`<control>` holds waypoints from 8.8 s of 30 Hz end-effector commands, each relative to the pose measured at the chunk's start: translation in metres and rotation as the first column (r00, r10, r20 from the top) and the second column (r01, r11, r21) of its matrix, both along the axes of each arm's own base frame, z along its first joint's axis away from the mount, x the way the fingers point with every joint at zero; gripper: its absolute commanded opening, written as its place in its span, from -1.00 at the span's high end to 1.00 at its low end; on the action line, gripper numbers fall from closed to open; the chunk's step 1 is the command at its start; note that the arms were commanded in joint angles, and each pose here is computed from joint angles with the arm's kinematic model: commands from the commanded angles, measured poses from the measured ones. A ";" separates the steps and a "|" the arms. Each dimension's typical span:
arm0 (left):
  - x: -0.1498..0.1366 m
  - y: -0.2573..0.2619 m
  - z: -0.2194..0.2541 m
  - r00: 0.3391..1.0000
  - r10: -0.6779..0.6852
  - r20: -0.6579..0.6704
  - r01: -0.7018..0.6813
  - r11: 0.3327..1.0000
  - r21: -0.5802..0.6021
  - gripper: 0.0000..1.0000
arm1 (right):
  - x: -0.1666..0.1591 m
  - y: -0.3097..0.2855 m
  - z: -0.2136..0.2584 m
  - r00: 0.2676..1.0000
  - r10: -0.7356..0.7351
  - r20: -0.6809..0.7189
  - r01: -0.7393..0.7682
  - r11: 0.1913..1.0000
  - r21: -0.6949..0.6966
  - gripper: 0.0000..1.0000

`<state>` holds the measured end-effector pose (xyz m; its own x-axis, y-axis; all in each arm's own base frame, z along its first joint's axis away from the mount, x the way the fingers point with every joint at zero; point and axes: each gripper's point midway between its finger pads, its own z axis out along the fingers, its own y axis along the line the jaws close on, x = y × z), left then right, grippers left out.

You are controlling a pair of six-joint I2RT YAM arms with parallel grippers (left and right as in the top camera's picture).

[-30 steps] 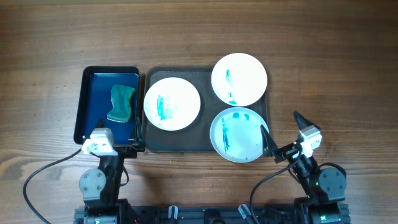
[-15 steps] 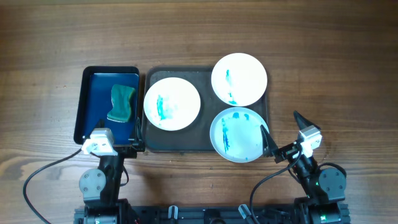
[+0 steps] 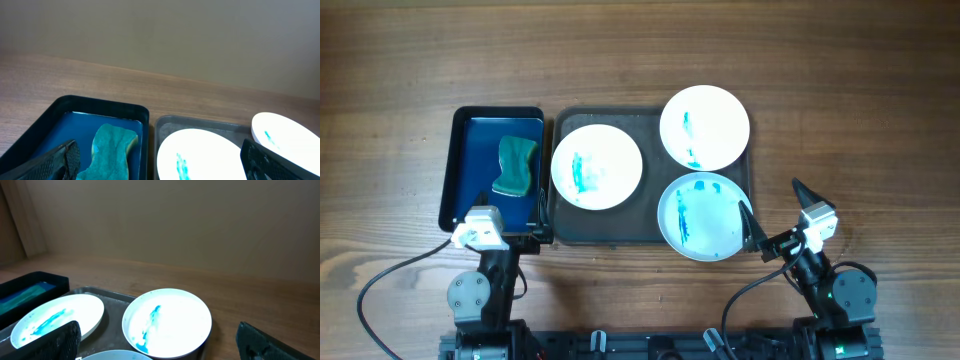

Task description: Clean dirty plates on tray and stack at the side

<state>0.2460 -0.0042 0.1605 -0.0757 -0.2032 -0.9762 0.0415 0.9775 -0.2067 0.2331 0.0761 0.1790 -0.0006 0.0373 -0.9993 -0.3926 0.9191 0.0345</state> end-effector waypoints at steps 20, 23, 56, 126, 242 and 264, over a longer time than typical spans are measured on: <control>0.000 0.002 -0.002 1.000 0.009 -0.001 -0.009 1.000 0.012 -1.00 | -0.001 0.002 0.000 1.000 0.009 0.006 -0.009 1.000 -0.011 -0.99; 0.000 0.002 -0.002 1.000 0.009 0.000 -0.009 1.000 0.010 -1.00 | -0.001 0.003 0.004 1.000 0.015 0.021 -0.015 1.000 -0.003 -0.99; 0.073 -0.009 0.061 0.546 -0.113 -0.830 -0.106 0.973 -0.203 -1.00 | 0.117 0.066 0.049 0.483 0.272 -0.832 -0.152 0.962 0.226 -0.99; 0.128 0.046 -0.150 0.141 0.156 -0.978 -0.006 0.988 0.156 0.92 | 0.142 0.224 -0.187 0.235 -0.161 -0.959 -0.102 0.977 -0.189 0.91; 0.113 -0.162 -0.154 0.033 -0.270 -0.962 0.143 0.954 -0.263 0.92 | 0.119 0.230 -0.200 -0.031 0.136 -0.990 -0.175 0.975 0.139 0.91; 0.109 -0.157 -0.167 0.034 -0.304 -0.952 0.150 0.943 -0.296 0.92 | 0.121 0.229 -0.201 -0.027 0.125 -0.992 -0.160 0.979 0.128 0.91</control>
